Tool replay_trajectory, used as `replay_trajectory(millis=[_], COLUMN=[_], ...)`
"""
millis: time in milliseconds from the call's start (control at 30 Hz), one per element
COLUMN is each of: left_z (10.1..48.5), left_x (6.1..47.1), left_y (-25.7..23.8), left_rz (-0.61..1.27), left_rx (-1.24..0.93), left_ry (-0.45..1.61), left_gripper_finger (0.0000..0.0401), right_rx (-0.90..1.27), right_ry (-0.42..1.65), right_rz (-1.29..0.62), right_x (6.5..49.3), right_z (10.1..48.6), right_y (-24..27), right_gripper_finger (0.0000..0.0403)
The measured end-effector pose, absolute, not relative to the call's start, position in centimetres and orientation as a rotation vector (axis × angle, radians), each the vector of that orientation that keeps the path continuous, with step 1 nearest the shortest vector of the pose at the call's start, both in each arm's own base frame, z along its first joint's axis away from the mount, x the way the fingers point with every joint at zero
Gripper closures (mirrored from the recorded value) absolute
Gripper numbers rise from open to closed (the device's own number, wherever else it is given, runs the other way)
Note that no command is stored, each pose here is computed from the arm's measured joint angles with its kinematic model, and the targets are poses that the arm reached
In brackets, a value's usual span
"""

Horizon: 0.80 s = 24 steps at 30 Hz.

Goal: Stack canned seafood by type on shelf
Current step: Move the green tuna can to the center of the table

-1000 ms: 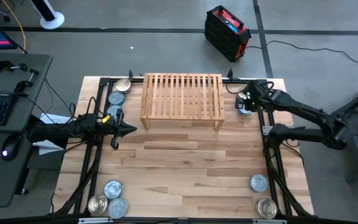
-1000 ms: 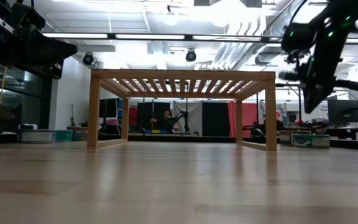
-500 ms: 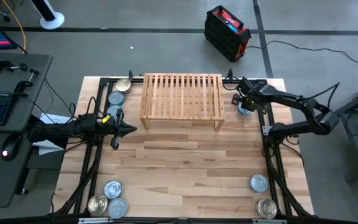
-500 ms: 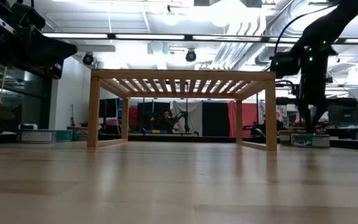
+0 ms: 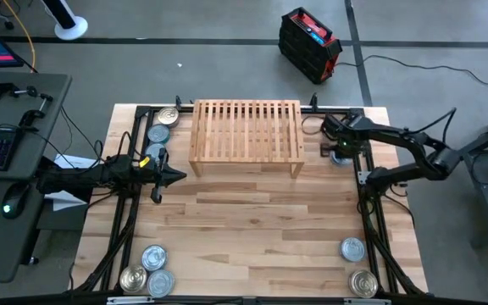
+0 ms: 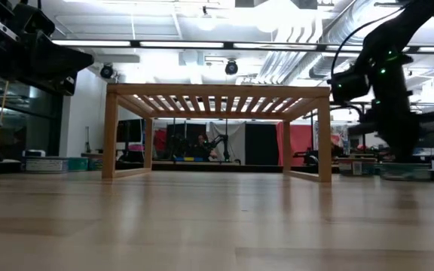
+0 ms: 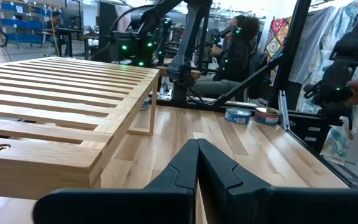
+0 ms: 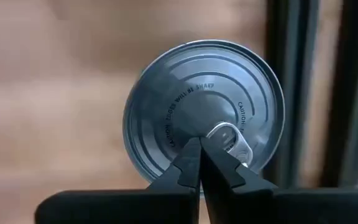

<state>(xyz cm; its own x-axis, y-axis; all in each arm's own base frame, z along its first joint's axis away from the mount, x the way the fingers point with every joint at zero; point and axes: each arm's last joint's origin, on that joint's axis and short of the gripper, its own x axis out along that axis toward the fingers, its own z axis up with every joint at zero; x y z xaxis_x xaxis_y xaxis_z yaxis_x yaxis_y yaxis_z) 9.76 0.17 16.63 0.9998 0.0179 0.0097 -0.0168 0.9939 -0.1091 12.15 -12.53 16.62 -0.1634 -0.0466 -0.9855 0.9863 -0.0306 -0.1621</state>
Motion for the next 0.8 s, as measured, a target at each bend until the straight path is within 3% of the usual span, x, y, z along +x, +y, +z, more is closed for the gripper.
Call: replay_trajectory(millis=[467,800], left_z=[16.6,16.6], left_x=[9.8,9.8], left_y=[0.2,0.2], left_rz=[0.018,0.018], left_rx=[-0.109,-0.109], left_ry=[-0.011,-0.011], left_gripper_finger=[0.0401,0.0401], right_rx=[0.848,0.719], right_ry=[1.479,1.444], right_rz=[-1.066,-1.181], right_x=[14.2,13.9], right_z=[17.1,17.2], right_y=[-8.5,-9.3], right_gripper_finger=[0.0403,0.0403])
